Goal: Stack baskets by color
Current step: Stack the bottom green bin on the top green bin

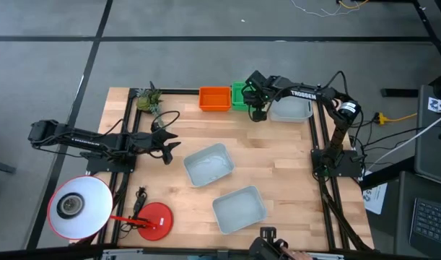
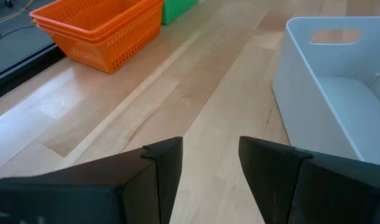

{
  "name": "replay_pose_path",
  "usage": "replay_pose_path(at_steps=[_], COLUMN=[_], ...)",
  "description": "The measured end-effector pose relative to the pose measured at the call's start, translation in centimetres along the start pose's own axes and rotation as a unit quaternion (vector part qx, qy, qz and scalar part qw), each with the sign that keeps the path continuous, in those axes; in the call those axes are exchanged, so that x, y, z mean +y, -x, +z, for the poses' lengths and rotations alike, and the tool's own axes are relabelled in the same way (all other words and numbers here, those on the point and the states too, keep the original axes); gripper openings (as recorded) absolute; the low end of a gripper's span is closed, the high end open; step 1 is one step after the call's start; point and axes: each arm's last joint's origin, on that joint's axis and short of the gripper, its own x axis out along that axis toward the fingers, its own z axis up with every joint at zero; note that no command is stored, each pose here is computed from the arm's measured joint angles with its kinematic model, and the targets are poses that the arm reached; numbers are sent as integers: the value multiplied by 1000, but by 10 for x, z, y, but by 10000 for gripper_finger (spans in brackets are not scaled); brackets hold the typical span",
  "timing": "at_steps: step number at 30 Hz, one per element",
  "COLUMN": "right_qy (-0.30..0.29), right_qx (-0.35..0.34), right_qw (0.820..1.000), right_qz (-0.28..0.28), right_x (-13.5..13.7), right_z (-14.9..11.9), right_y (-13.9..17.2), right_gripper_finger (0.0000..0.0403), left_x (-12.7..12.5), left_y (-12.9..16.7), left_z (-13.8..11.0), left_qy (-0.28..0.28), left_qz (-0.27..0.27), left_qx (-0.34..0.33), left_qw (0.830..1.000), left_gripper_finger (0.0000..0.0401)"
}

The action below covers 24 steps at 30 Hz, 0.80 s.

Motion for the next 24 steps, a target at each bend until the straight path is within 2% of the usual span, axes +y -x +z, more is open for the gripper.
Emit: replay_pose_path(at_steps=[19, 24], right_qy=[-10, -11], right_qx=[0, 11], right_qw=[1000, 1000], right_qz=[-1, 11], right_x=[-1, 0], right_z=[0, 6], right_y=[0, 11], right_gripper_finger=[94, 103], left_x=[0, 0], left_y=[0, 0], left_z=[0, 0], left_qy=[0, 1], left_qz=[0, 0], left_qx=[0, 0], left_qw=[1000, 1000], left_gripper_finger=[151, 151])
